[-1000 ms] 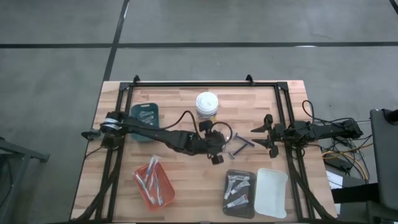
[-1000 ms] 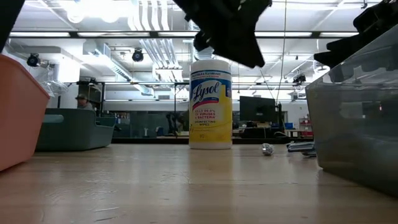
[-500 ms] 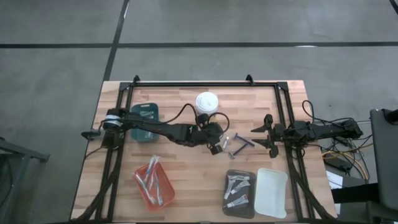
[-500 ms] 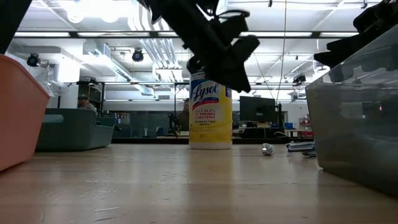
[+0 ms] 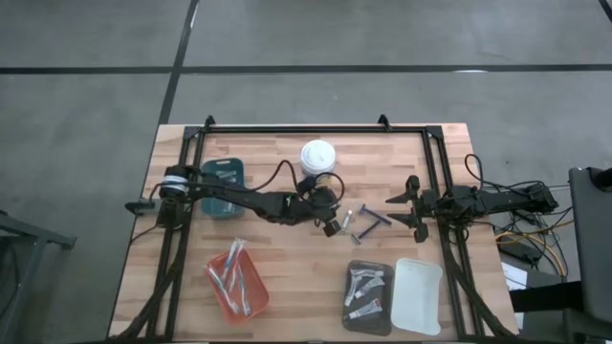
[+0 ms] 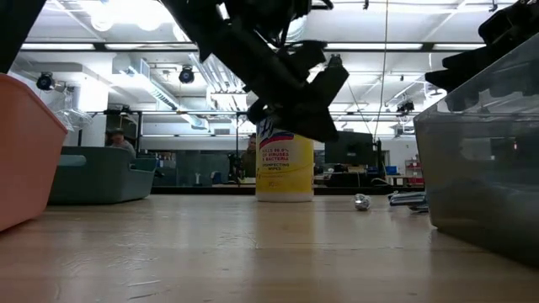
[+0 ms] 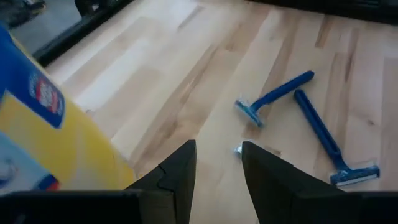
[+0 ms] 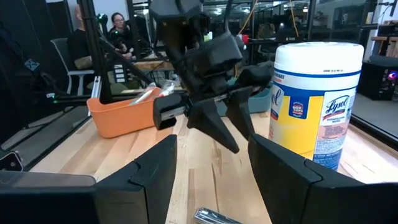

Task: Pick & Place Travel size toiletries
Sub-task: Put the silver nail cutter into the blue bin

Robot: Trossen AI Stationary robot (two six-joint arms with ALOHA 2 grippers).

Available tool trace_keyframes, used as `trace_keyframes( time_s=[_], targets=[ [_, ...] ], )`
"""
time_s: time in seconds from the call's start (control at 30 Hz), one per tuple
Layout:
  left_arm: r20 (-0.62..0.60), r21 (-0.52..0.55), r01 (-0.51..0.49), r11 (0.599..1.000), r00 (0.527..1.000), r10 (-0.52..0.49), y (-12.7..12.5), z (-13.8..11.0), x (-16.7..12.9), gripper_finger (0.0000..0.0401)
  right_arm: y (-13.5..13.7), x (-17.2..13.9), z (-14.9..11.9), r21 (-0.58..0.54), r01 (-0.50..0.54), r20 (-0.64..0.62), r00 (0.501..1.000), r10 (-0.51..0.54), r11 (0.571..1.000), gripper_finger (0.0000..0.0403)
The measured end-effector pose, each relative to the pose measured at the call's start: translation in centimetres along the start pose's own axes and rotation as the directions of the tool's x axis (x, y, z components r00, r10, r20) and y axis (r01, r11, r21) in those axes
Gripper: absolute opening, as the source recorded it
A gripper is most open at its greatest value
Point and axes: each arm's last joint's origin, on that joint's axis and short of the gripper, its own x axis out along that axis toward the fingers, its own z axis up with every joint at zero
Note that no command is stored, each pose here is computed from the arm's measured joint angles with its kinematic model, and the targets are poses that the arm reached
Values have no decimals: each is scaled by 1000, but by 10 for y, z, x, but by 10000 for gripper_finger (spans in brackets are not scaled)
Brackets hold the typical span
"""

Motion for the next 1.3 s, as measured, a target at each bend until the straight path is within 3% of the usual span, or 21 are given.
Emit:
trace_keyframes(
  time_s=[0.33,0.53,0.8,1.07,1.3],
  targets=[
    [10,-66,17,998,1000,-16,-6,-15,5,135,0,0,0,0,0,0,1000,0,1000,196],
    [-18,-14,31,999,999,-31,-18,-37,15,136,0,0,0,0,1,-1,1000,-1,1000,196],
    [2,-10,55,998,999,-55,-27,-41,11,135,0,0,0,0,0,0,1000,0,1000,196],
    [60,42,86,995,994,-89,-41,-63,29,135,0,0,0,0,0,-1,1000,0,1000,196],
    [67,39,86,996,994,-89,-45,-66,35,136,0,0,0,0,0,-1,1000,0,1000,196]
  ],
)
